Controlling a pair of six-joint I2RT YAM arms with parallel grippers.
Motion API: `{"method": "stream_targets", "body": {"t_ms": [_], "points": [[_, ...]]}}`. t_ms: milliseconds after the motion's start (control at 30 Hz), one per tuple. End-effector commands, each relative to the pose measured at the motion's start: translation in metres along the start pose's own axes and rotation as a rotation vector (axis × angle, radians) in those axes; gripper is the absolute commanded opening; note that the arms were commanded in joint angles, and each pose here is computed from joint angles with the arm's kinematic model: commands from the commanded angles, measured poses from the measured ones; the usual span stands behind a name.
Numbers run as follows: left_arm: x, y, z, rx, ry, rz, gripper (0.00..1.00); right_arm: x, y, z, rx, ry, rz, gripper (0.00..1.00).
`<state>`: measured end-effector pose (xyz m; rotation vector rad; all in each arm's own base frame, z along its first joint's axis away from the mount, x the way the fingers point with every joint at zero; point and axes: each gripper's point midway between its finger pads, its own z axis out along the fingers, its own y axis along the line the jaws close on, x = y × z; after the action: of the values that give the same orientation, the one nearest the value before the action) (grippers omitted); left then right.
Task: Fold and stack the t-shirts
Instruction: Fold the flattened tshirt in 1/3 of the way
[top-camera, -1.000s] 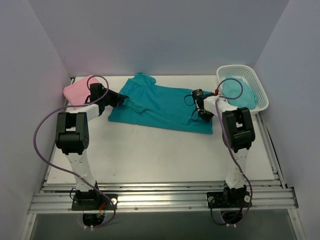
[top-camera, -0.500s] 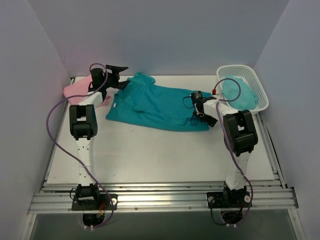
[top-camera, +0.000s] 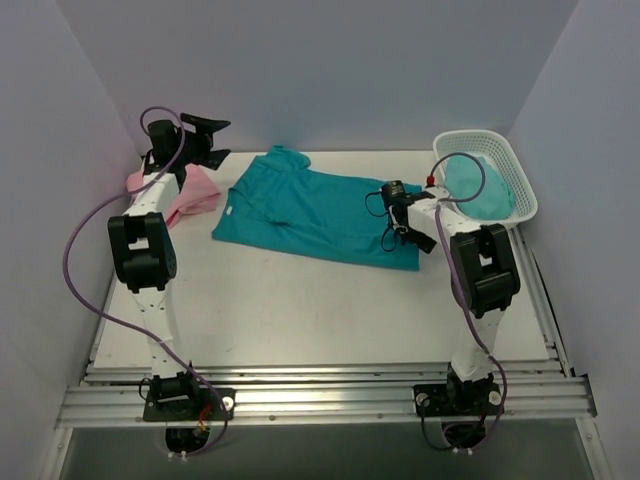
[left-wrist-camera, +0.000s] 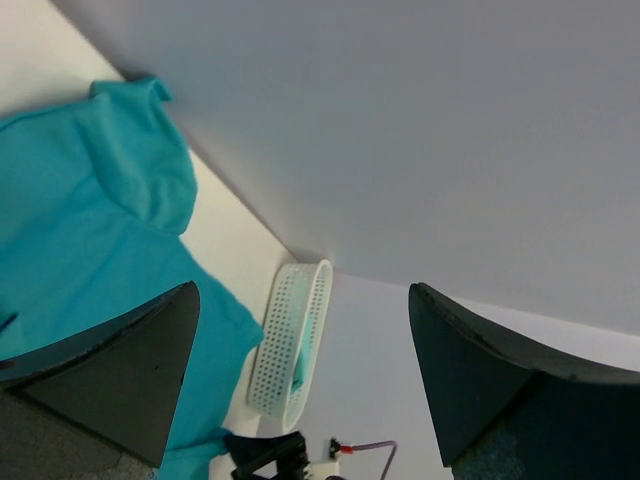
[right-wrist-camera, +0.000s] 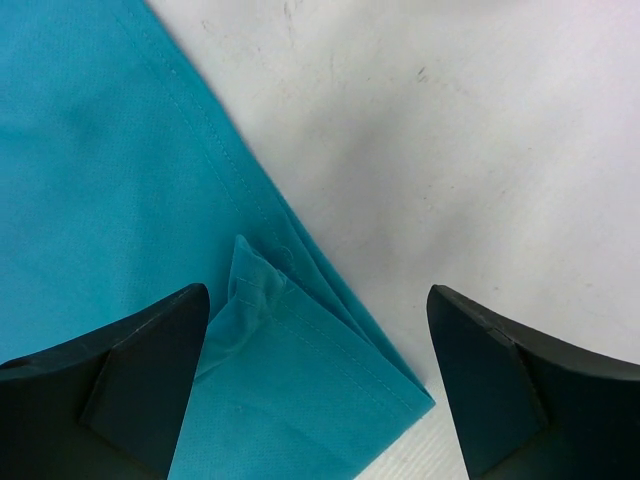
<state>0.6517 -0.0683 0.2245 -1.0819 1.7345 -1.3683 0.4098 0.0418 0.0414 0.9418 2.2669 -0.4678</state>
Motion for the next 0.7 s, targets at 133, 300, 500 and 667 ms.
{"method": "stream_targets", "body": {"t_ms": [133, 300, 500, 667], "points": [[0.051, -0.025, -0.056, -0.011, -0.05, 0.358, 0.94, -0.05, -0.025, -0.048, -0.005, -0.161, 0.101, 0.86], [0.077, 0.026, -0.093, -0.12, -0.098, 0.436, 0.94, -0.048, 0.019, -0.099, -0.328, -0.179, 0.063, 0.81], [0.098, 0.063, -0.114, -0.235, -0.145, 0.563, 0.94, -0.015, 0.065, -0.107, -0.536, -0.082, 0.013, 0.0], [0.108, 0.109, -0.116, -0.335, -0.125, 0.595, 0.94, 0.013, 0.071, -0.075, -0.446, -0.025, -0.02, 0.0]]}}
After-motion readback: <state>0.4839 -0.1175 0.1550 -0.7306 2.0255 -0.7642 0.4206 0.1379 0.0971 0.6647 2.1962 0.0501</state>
